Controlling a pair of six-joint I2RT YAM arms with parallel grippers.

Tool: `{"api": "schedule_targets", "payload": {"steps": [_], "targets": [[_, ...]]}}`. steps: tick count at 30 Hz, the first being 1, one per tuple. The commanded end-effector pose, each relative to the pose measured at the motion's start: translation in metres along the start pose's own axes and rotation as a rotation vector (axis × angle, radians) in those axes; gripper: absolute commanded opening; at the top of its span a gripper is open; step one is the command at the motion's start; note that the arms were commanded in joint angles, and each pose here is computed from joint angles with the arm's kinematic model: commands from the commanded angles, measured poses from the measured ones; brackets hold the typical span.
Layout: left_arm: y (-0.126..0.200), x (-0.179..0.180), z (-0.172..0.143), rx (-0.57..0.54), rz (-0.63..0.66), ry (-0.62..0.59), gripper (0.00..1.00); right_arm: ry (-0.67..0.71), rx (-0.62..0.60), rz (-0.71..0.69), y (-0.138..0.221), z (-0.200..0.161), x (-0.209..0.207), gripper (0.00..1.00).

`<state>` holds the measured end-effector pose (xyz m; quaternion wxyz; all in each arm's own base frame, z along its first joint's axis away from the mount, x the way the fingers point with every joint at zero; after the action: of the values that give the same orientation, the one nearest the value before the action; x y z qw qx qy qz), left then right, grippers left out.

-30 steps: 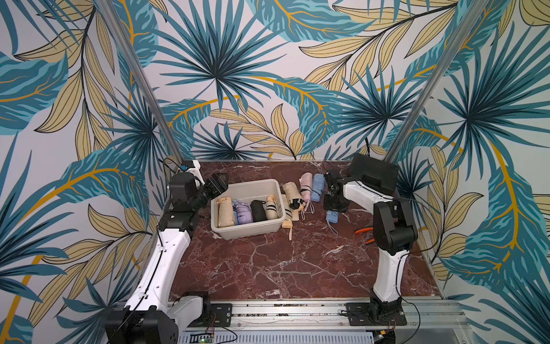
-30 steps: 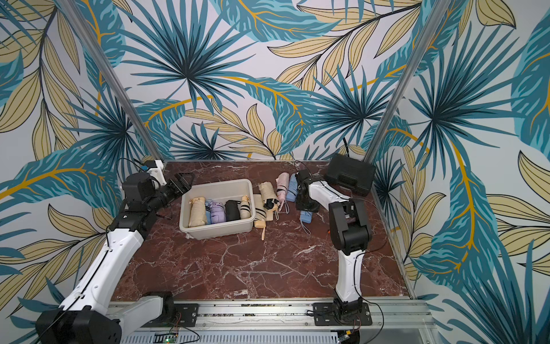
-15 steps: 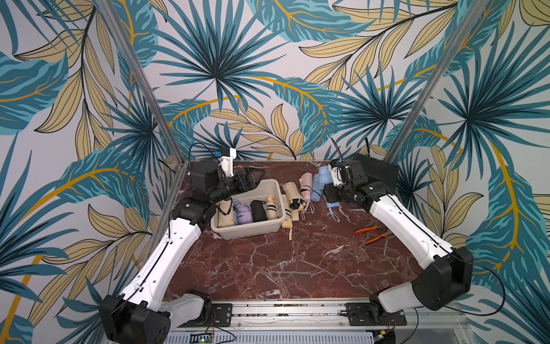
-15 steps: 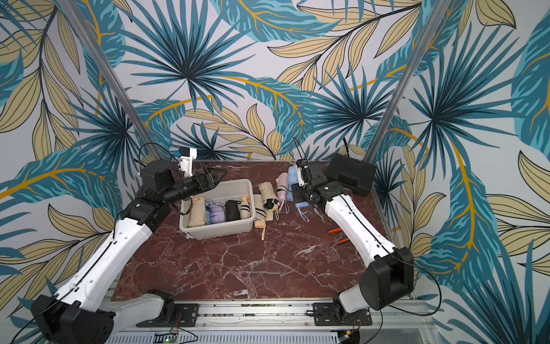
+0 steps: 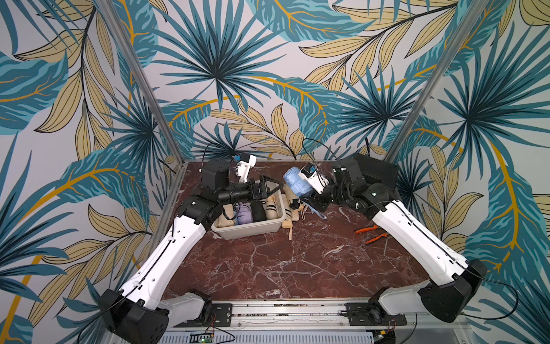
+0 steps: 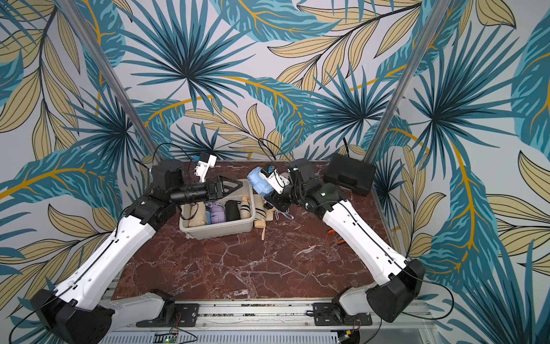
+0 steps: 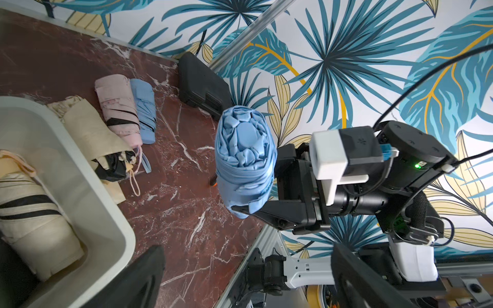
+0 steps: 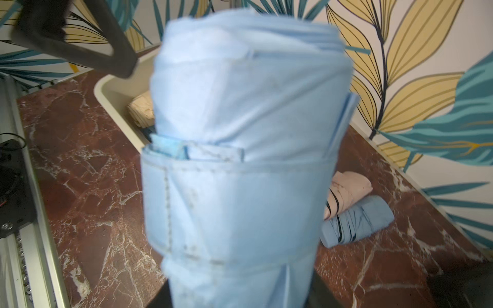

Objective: Put the umbrella into the storage box
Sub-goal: Pick up the umbrella from the center of the board.

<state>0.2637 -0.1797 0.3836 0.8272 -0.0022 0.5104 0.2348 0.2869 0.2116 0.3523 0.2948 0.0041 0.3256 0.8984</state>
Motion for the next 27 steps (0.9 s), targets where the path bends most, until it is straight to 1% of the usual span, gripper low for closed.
{"api": "schedule_targets", "payload": {"steps": [1, 5, 8, 14, 18, 23, 25, 27], "targets": [[-0.003, 0.002, -0.007, 0.033, -0.035, 0.001, 1.0, 0.095, -0.08, 0.11, -0.002, 0.019, 0.014, 0.34], [-0.003, 0.004, -0.007, 0.001, -0.059, -0.009, 1.0, 0.126, -0.071, 0.162, -0.01, 0.027, 0.021, 0.34], [-0.003, 0.004, -0.005, -0.019, -0.065, -0.001, 0.96, 0.148, -0.052, 0.19, -0.013, 0.031, 0.025, 0.34], [-0.006, 0.012, -0.004, -0.029, -0.021, 0.032, 0.81, 0.195, -0.027, 0.222, -0.019, 0.029, 0.032, 0.32], [-0.01, 0.019, -0.004, -0.03, -0.01, 0.057, 0.65, 0.215, -0.013, 0.225, -0.023, 0.027, 0.034, 0.32], [-0.017, 0.025, -0.001, -0.019, 0.006, 0.069, 0.53, 0.245, -0.005, 0.222, -0.026, 0.027, 0.036, 0.32], [-0.02, 0.027, 0.001, -0.013, 0.008, 0.076, 0.47, 0.25, -0.002, 0.214, -0.026, 0.027, 0.035, 0.33], [-0.022, 0.03, 0.004, -0.021, 0.025, 0.079, 0.41, 0.241, 0.008, 0.186, -0.026, 0.027, 0.032, 0.37]]}}
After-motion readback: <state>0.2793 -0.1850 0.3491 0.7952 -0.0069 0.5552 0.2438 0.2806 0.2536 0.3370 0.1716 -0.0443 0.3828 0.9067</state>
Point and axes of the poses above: each gripper's point midway between its finger pads, its own y axis back along the fingers, its own x axis along the line the jaws close on, z = x × y, the point moved 7 cm from there along y, back along the fingers, and after that the axes turned 4 degrees about y, right-handed, at the moved point
